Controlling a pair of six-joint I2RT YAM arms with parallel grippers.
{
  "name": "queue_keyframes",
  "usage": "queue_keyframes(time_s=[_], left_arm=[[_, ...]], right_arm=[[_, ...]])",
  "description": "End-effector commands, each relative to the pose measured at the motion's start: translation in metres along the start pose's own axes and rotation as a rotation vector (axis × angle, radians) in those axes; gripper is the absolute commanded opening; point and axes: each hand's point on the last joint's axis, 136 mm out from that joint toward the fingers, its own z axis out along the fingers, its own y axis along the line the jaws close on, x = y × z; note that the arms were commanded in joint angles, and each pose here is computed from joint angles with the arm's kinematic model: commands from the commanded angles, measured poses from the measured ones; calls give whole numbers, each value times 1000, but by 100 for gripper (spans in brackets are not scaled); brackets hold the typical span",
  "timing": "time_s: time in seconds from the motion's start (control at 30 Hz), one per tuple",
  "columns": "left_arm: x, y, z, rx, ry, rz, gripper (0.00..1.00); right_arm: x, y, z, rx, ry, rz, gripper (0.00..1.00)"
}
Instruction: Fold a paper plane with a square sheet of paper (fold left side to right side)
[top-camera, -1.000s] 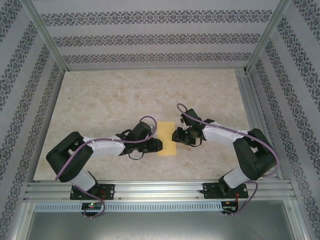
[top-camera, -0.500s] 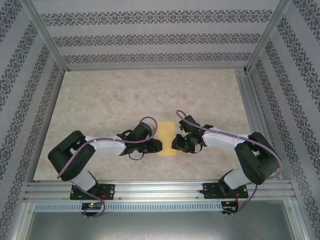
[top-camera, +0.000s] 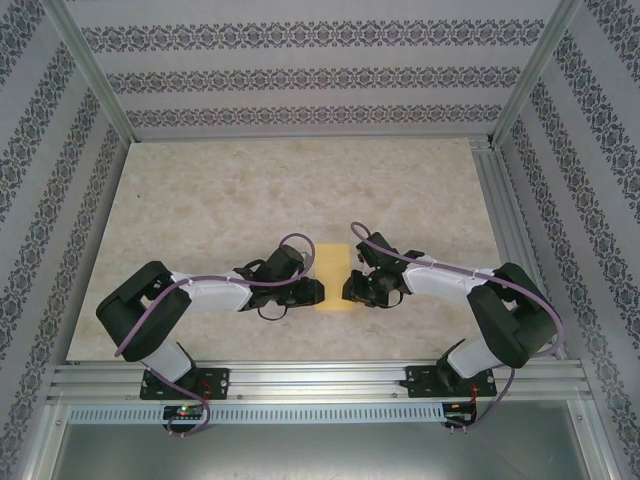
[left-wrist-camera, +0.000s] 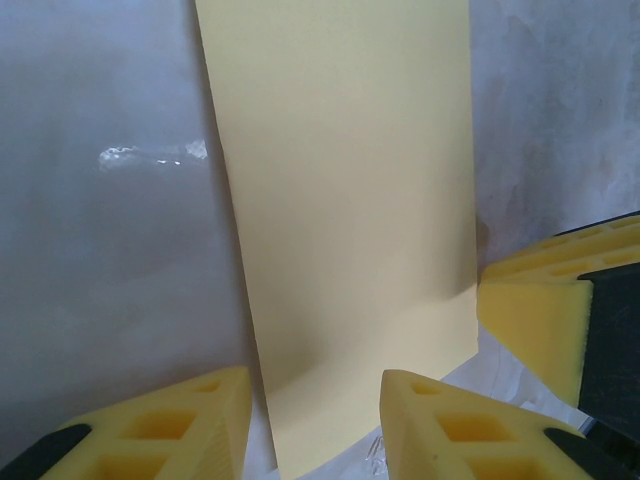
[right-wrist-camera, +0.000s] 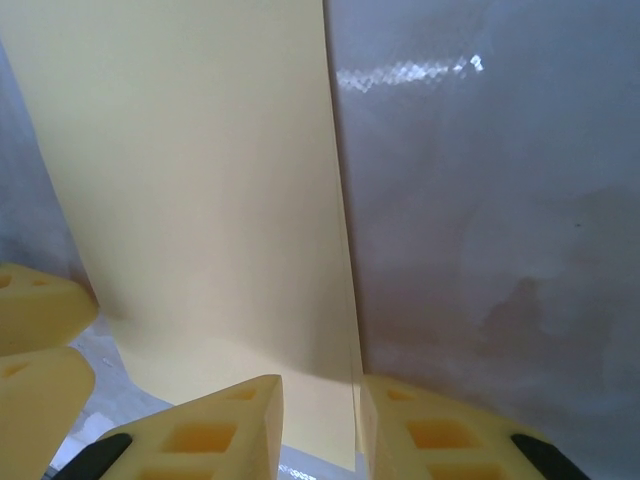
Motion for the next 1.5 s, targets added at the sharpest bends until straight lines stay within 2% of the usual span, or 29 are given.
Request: queue_keyframes(time_s=[0.0,0.53,0.8,1.07,1.47], left_arm=[[-3,-8,2,10,-16,13,41],[-2,-8,3,10,-11,12,41],[-2,-8,3,11,-13,11,41],[-4,-9,-1,7,-22,19,41],[-9,-12,-8,-9,-42,51,41]], right_arm=[[6,-1,6,3,16,4,27],[4,3,7,-14,10,5,26],[-4,20,4,-140,-28,38,26],[-13,19,-4,-177,-58,67,32],[-26,28,-10,-213,-63,54,35]])
